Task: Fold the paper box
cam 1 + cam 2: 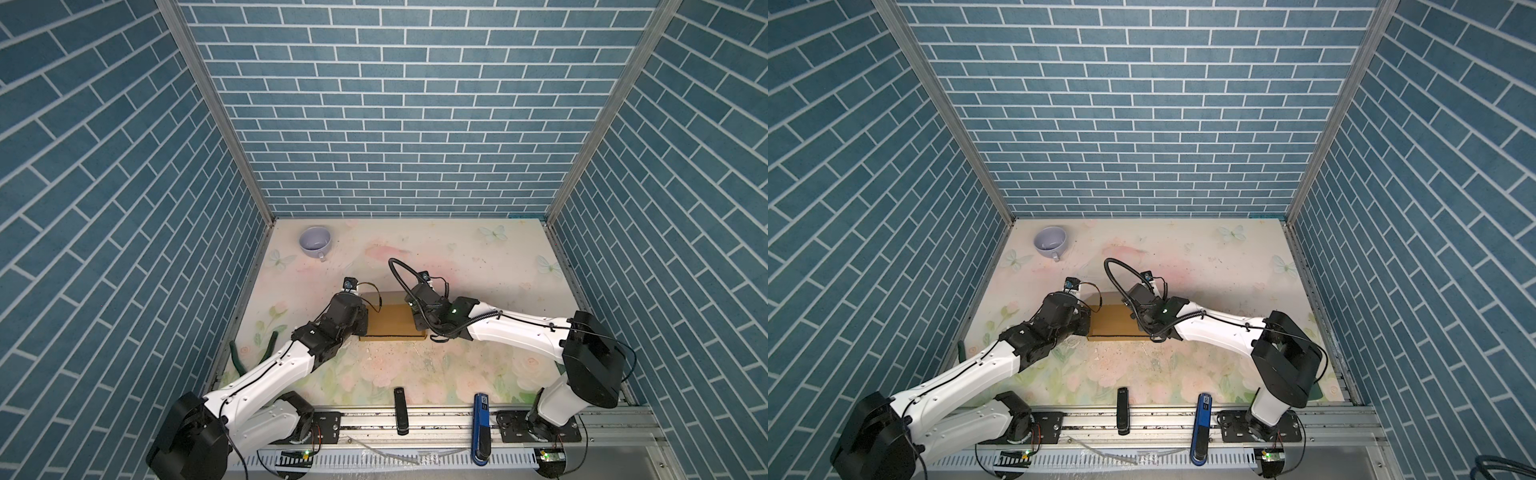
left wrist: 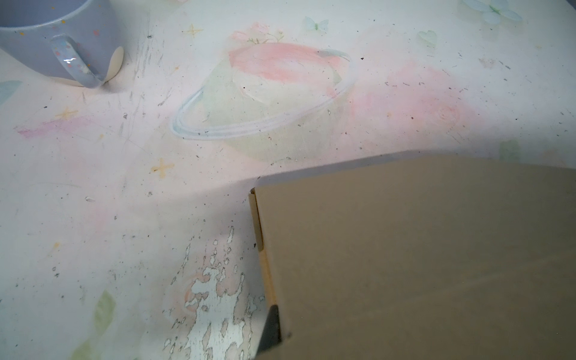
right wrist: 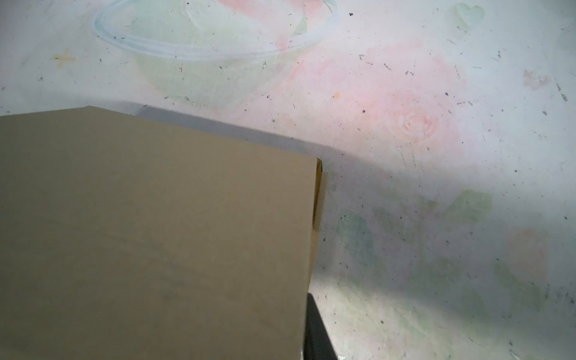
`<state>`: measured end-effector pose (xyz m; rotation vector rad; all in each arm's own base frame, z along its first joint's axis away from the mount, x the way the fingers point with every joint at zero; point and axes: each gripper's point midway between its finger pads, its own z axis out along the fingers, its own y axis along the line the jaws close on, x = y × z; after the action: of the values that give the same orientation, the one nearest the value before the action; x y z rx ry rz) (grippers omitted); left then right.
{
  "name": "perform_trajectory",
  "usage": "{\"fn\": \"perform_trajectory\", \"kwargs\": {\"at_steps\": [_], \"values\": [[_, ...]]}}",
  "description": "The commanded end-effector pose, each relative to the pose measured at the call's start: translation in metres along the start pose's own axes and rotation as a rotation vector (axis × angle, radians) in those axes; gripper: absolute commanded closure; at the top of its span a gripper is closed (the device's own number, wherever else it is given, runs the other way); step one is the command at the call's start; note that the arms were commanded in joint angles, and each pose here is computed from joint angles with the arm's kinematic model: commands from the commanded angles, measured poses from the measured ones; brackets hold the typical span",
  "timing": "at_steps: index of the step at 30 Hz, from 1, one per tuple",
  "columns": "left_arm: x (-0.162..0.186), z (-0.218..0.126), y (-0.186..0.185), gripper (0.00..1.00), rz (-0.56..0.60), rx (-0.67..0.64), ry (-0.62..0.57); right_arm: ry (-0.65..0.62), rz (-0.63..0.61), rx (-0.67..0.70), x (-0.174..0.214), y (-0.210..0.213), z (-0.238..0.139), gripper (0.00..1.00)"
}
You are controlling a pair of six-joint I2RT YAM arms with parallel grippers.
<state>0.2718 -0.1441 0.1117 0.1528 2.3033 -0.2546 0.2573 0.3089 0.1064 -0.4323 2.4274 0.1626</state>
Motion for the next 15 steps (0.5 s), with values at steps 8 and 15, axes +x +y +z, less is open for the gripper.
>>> {"fn": "perform_trajectory", "kwargs": {"at_steps": [8,15], "values": [[0.031,0.002,0.012,0.96,-0.030,-0.027,0.024,-0.036,0.028,-0.054,0.014,0.000,-0.017,0.74],[0.037,0.003,0.014,0.96,-0.038,-0.037,0.014,-0.053,-0.014,-0.118,0.030,0.015,-0.038,0.70]]}}
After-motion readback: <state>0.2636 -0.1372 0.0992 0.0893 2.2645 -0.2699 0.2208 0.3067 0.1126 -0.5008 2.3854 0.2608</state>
